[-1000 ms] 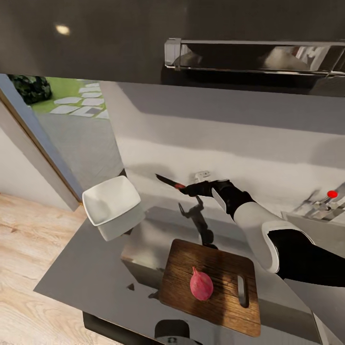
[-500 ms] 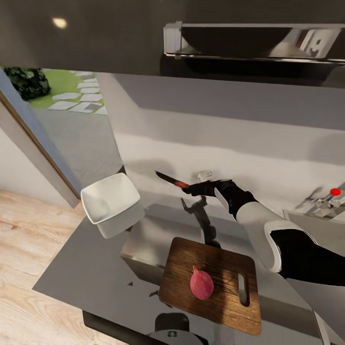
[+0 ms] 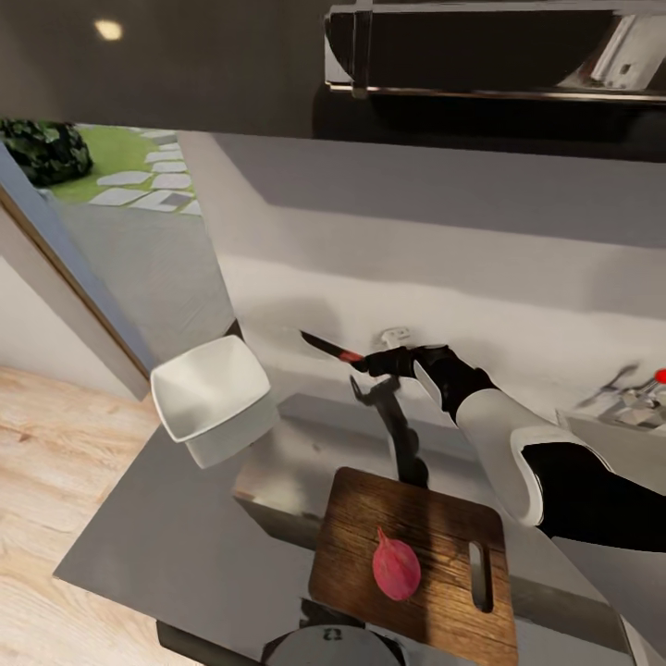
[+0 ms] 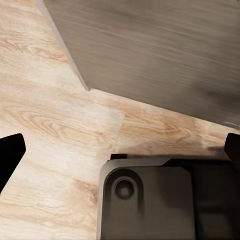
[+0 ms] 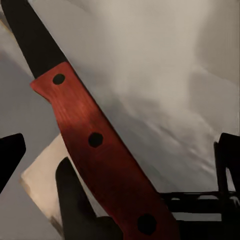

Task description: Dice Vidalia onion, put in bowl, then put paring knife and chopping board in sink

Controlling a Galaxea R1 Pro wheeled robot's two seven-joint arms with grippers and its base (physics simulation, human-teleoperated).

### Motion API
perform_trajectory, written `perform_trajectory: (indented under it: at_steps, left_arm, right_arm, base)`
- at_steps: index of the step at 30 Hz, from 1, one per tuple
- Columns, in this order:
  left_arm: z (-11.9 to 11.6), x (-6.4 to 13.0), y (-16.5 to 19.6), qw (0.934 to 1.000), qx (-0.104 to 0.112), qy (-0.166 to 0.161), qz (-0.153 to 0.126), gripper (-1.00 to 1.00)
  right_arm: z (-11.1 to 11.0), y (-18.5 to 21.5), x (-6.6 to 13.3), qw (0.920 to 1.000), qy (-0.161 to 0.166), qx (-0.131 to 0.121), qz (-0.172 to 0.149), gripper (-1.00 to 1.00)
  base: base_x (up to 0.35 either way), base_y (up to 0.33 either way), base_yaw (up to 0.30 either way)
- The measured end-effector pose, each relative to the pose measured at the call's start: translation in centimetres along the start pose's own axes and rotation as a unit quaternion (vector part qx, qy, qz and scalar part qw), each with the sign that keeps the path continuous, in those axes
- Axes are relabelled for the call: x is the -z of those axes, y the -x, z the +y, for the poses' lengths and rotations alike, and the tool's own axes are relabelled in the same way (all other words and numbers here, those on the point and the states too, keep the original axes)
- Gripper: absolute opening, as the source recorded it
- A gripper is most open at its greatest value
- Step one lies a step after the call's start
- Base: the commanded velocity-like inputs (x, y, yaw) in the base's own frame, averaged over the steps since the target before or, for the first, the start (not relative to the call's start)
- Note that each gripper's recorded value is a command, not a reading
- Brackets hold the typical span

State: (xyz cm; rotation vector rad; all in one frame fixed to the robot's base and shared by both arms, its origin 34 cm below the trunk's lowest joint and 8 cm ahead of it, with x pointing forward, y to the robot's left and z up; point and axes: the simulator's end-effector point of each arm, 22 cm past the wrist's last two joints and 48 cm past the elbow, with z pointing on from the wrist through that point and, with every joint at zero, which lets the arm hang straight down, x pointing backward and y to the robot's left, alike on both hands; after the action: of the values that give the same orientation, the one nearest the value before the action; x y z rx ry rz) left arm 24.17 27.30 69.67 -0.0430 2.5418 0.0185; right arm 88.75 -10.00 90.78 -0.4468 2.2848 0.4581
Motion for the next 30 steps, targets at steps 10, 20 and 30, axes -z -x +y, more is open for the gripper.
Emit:
perform_trajectory:
  at_steps: [10, 20, 30]
  left_arm:
    - [0.00, 0.02, -0.14, 1.0000, 0.000, 0.000, 0.003, 1.00]
    - [0.02, 0.02, -0.14, 1.0000, -0.001, 0.000, 0.003, 1.00]
    - [0.00, 0.01, -0.14, 1.0000, 0.000, 0.000, 0.003, 1.00]
  right_arm:
    - [-0.04, 0.20, -0.27, 1.0000, 0.000, 0.002, -0.004, 1.00]
    - [0.01, -0.13, -0.55, 0.9983, -0.008, 0.057, -0.003, 1.00]
    - [0.15, -0.18, -0.63, 0.9976, -0.009, 0.068, 0.000, 1.00]
  base:
    - [0.009, 0.003, 0.000]
    - [0.000, 0.000, 0.000]
    - [0.000, 0.000, 0.000]
